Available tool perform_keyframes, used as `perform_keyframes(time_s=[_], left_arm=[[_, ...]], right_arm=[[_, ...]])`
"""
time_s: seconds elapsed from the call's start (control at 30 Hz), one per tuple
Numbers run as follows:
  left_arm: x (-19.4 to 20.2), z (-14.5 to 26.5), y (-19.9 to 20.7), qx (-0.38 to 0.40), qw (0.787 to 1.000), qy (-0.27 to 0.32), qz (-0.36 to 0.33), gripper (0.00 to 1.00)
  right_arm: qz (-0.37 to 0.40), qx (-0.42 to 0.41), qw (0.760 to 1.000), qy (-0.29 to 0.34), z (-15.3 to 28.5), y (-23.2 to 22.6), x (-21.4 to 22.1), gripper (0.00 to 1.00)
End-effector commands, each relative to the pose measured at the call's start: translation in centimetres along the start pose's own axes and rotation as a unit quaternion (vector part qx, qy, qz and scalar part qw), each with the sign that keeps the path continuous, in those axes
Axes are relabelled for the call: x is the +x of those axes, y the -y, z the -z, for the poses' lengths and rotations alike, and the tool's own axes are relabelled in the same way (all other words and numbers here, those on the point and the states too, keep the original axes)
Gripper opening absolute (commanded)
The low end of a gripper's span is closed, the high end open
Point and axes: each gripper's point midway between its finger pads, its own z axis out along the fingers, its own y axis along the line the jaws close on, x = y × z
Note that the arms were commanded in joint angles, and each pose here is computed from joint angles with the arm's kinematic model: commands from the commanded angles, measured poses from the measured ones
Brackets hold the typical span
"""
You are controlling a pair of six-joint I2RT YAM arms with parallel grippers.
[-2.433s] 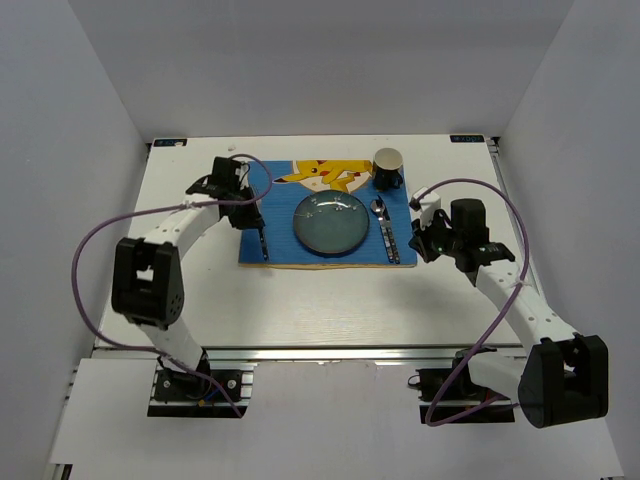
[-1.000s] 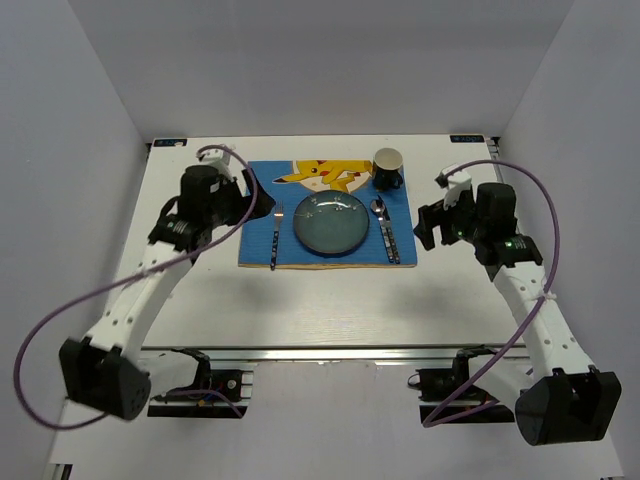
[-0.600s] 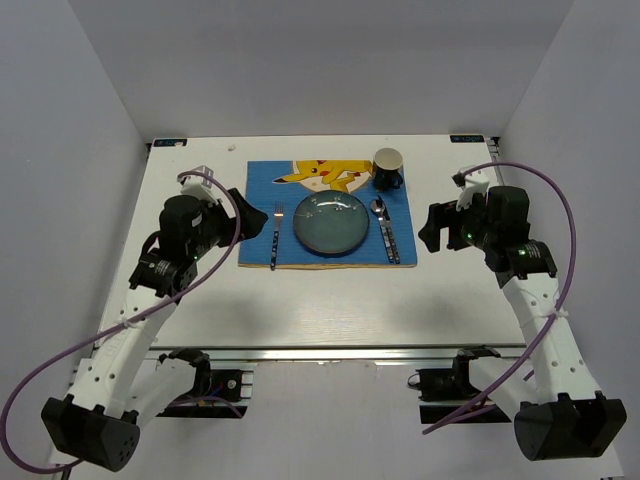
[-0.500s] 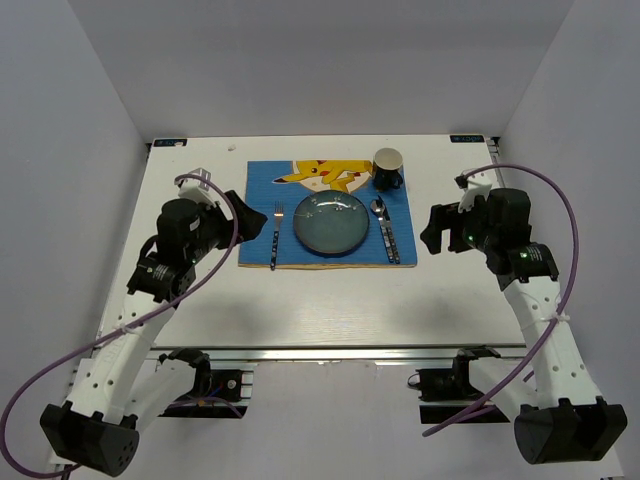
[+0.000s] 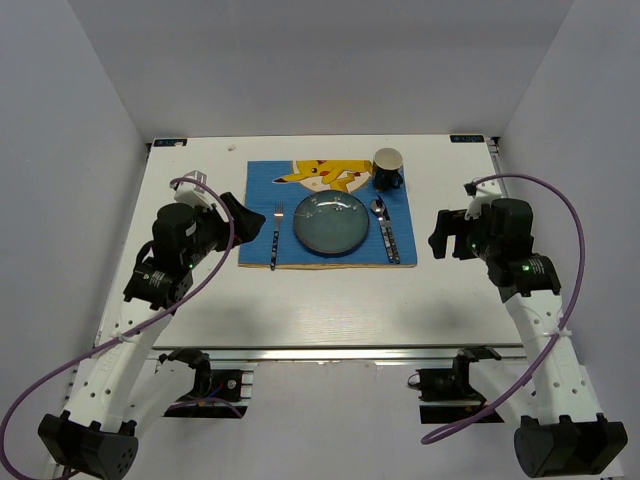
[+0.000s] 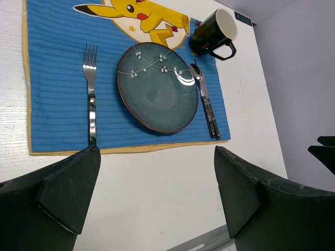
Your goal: Set the dinner table for one person
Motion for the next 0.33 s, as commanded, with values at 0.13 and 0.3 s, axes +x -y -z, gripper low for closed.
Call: perform_keyframes(time_s=[0.13, 0.3], left_arm=[[0.0, 0.3, 0.25, 0.008, 1.0, 0.006, -0.001, 0.98], [-0.11, 0.22, 0.22, 0.01, 1.0, 0.012, -0.001, 0.98]], right_arm=[[-0.004, 0.02, 1.0, 0.018, 0.21, 0.69, 0.05, 0.89], [0.011, 0.01, 1.0, 0.007, 0.08, 0.5, 0.79, 0.89]])
